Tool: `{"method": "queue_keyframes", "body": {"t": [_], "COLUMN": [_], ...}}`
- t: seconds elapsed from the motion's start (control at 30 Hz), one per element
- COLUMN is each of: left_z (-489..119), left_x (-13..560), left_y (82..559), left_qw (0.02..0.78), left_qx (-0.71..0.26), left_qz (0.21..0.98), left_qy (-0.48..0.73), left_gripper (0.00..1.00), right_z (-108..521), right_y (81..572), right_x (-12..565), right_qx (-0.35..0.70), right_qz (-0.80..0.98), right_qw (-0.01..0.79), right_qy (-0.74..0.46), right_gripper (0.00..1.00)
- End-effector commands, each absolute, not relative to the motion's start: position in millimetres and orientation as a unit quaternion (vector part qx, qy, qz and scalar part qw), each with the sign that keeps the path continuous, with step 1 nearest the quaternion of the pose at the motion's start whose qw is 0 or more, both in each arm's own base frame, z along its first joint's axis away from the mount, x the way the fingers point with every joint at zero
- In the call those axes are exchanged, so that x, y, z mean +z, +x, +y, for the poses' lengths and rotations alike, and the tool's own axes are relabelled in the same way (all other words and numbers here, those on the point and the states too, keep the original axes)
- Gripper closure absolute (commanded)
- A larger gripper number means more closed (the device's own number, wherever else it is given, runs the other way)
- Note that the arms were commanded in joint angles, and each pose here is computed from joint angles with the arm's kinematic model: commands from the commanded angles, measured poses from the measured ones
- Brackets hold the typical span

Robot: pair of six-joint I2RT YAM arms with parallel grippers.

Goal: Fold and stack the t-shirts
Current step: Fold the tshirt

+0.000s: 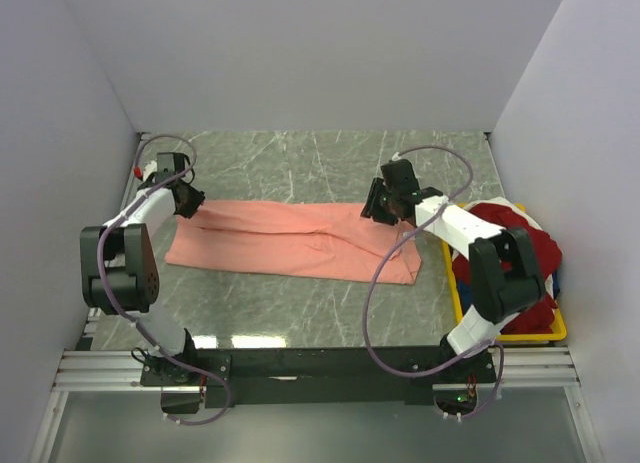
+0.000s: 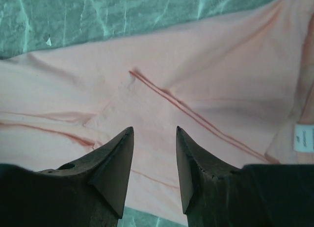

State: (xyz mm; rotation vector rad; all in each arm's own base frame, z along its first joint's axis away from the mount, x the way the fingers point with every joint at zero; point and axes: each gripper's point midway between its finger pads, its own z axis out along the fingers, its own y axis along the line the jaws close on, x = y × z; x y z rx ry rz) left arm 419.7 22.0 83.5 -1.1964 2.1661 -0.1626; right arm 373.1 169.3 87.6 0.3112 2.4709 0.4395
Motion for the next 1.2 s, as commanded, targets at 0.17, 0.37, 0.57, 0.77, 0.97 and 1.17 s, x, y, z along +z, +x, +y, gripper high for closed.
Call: {"method": "queue_keyframes", "body": {"t": [0.17,0.37,0.57,0.77,0.97,1.17], "left_z": [47.5,46.8,44.3,40.1,35.2,27.8], "left_x": [48.3,33.2,31.5,53.5,71.8,87.0], "left_y": [399.7,379.7,377.5,389.5,401.1,406.2], "left_qw": [0.295,0.282,0.284,0.305,0.317,0.326], "left_qx": [-0.020,-0.022,-0.042,-0.065,-0.086,-0.106], "left_qz": [0.802,0.792,0.786,0.784,0.792,0.797], "left_qy": [-0.518,-0.541,-0.548,-0.536,-0.515,-0.497], "left_gripper": [0.83,0.86,0.86,0.86,0.85,0.85], "right_z": [189.6,196.0,201.1,206.4,213.8,217.3], "right_y": [405.4,410.1,416.6,418.8,431.1,431.4], "right_x": [87.6,73.2,69.2,64.9,55.7,41.2], "right_qx": [0.174,0.171,0.161,0.143,0.114,0.105], "right_qz": [0.930,0.937,0.941,0.944,0.948,0.953], "right_qw": [0.308,0.290,0.286,0.287,0.292,0.281], "right_qy": [0.099,0.091,0.081,0.072,0.059,0.050], "right_gripper": [0.53,0.53,0.53,0.50,0.48,0.50]}}
